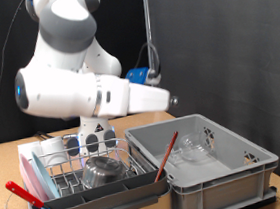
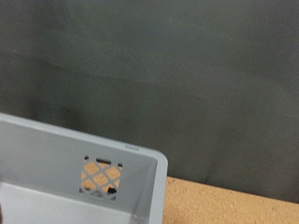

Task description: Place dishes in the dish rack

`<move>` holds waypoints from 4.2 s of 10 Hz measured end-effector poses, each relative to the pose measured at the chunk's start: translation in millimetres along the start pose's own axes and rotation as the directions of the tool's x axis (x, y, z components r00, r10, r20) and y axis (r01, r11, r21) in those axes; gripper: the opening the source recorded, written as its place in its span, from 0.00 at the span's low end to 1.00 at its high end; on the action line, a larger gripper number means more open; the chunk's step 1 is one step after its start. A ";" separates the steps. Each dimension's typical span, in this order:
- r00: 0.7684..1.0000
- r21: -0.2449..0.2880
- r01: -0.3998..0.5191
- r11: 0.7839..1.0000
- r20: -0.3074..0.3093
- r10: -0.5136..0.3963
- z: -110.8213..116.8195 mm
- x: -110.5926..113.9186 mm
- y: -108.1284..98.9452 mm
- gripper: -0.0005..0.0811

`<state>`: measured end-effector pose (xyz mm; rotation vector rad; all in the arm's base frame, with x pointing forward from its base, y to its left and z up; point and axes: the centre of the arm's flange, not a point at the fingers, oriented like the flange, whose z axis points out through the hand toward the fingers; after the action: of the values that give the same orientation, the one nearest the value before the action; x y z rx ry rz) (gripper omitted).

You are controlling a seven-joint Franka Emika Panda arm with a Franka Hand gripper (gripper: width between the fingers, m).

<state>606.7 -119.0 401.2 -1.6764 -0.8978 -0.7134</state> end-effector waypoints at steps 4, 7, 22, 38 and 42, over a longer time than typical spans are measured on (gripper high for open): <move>0.999 0.042 0.023 0.999 0.045 -0.025 7.2 14.8 -18.4 1.00; 0.949 0.293 0.190 0.937 0.189 -0.252 42.7 19.3 -48.5 1.00; 0.431 0.839 0.318 0.440 0.286 -0.856 188.1 55.4 -149.0 1.00; -0.097 0.993 0.108 0.038 0.049 -0.994 260.3 53.4 -244.8 1.00; -0.199 0.999 0.043 0.012 0.020 -0.980 263.8 49.9 -248.0 1.00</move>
<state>430.9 186.0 499.4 -0.1392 -2.7611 0.3183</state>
